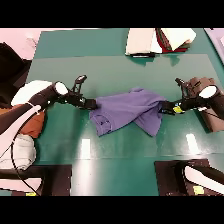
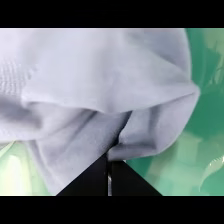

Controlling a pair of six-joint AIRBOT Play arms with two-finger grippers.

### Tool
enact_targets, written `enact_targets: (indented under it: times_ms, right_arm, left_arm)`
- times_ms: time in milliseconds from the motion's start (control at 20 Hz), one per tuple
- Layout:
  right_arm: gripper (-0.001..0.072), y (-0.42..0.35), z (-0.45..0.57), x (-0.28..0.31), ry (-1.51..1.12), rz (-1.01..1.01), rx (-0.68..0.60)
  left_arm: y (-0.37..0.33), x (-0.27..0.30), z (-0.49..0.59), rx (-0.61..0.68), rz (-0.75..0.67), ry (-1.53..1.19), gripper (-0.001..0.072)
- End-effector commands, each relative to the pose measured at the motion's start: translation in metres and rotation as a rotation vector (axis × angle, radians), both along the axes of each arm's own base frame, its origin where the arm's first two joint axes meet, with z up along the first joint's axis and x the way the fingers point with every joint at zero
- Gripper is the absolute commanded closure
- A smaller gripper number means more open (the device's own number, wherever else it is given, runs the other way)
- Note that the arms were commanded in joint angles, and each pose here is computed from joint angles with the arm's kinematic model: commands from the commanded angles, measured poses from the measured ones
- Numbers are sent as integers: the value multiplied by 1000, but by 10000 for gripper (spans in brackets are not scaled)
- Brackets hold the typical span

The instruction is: Fold the shirts.

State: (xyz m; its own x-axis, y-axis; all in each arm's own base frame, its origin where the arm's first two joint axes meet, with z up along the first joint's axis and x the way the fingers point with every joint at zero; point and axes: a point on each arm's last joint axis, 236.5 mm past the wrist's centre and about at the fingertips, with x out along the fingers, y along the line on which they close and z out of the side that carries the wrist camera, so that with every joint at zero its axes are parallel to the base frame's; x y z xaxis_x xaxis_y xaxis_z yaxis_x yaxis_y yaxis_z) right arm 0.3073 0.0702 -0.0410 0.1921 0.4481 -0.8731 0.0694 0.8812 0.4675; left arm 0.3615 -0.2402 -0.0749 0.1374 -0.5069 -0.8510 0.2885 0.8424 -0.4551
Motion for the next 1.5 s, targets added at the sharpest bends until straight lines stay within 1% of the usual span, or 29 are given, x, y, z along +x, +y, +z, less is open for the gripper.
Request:
enact_targets:
  times_ms: [0,150,200,300,400,500,600,800,900,950,1100,1300,1450]
  right_arm:
    - [694,2,21,11,-39,24,-1]
    - [695,-4,81,39,-217,30,-34]
    - [695,-12,111,48,-304,31,-78]
    - [695,-27,179,52,-474,43,-177]
    - [695,-40,246,44,-631,42,-281]
    - [695,-44,304,26,-762,35,-339]
    - [695,-44,346,6,-860,26,-373]
    - [695,-38,395,-30,-952,36,-397]
    - [695,-36,408,-38,-968,22,-391]
    - [695,-36,411,-38,-974,12,-385]
    - [695,-36,386,-28,-885,5,-351]
    - [695,-25,291,0,-641,78,-291]
    - [695,-1,219,-1,-476,171,-252]
  left_arm:
    - [-7,2,6,6,-33,-16,683]
    - [3,34,59,-13,-39,-93,685]
    - [9,51,90,-24,-28,-163,685]
    - [31,83,188,-57,26,-393,685]
    - [58,90,299,-71,77,-647,685]
    - [83,70,402,-57,118,-901,685]
    - [100,32,481,-50,146,-1101,685]
    - [119,-45,567,-72,171,-1323,684]
    - [123,-65,576,-67,170,-1350,684]
    - [122,-66,569,-58,157,-1323,685]
    - [112,-45,509,1,86,-1119,685]
    - [101,15,381,55,56,-807,684]
    - [98,30,259,110,20,-528,684]
